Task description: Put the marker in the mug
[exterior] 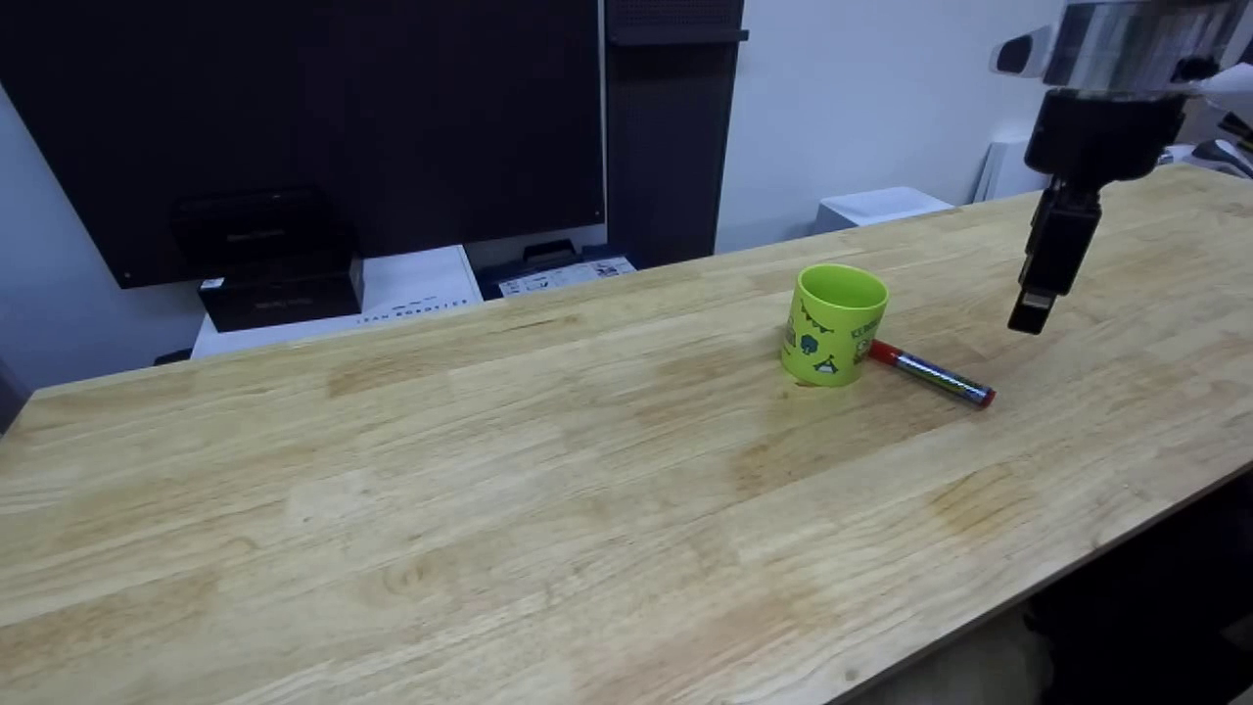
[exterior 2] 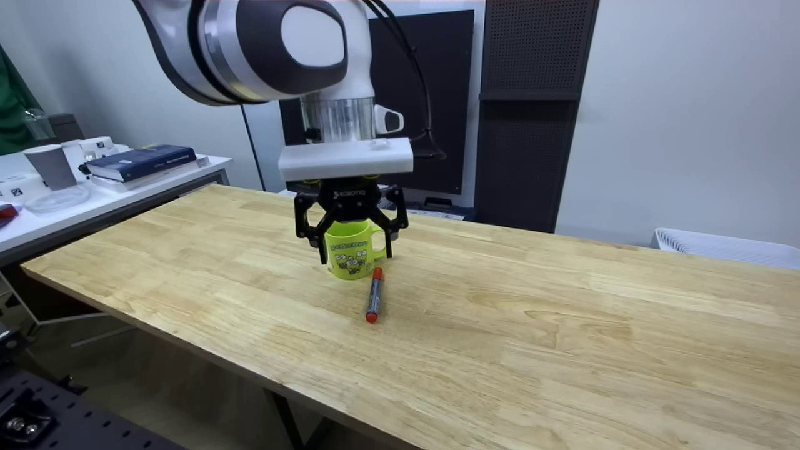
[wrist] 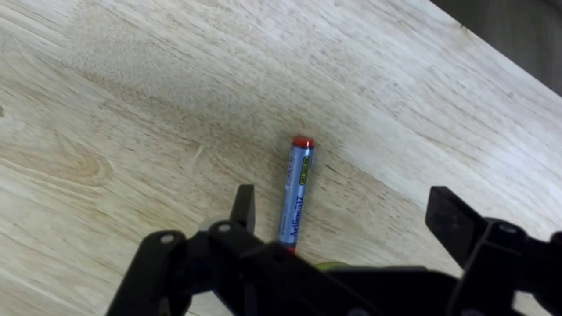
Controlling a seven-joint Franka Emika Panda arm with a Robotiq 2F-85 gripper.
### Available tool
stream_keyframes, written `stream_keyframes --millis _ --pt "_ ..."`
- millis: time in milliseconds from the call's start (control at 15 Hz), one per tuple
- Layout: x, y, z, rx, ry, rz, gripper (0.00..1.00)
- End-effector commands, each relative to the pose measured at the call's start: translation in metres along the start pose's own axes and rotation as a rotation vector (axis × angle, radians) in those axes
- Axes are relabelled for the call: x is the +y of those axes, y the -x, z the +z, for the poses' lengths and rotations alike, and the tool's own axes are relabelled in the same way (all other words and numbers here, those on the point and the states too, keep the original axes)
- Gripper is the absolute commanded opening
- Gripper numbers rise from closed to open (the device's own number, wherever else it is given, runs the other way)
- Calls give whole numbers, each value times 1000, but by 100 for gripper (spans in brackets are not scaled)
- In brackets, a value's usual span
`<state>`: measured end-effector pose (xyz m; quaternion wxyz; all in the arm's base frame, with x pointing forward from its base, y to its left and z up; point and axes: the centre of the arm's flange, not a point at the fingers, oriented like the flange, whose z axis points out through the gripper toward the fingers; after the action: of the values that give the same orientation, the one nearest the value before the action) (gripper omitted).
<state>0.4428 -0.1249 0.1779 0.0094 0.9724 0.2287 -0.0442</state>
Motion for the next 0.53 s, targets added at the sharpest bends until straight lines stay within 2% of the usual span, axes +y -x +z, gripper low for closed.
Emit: stream_keyframes --millis 0,267,467 --pt "-2 -13 18 -38 19 -8 100" --pt "-7 -24 32 -6 9 19 100" --pt "-15 -36 48 78 -5 143 100"
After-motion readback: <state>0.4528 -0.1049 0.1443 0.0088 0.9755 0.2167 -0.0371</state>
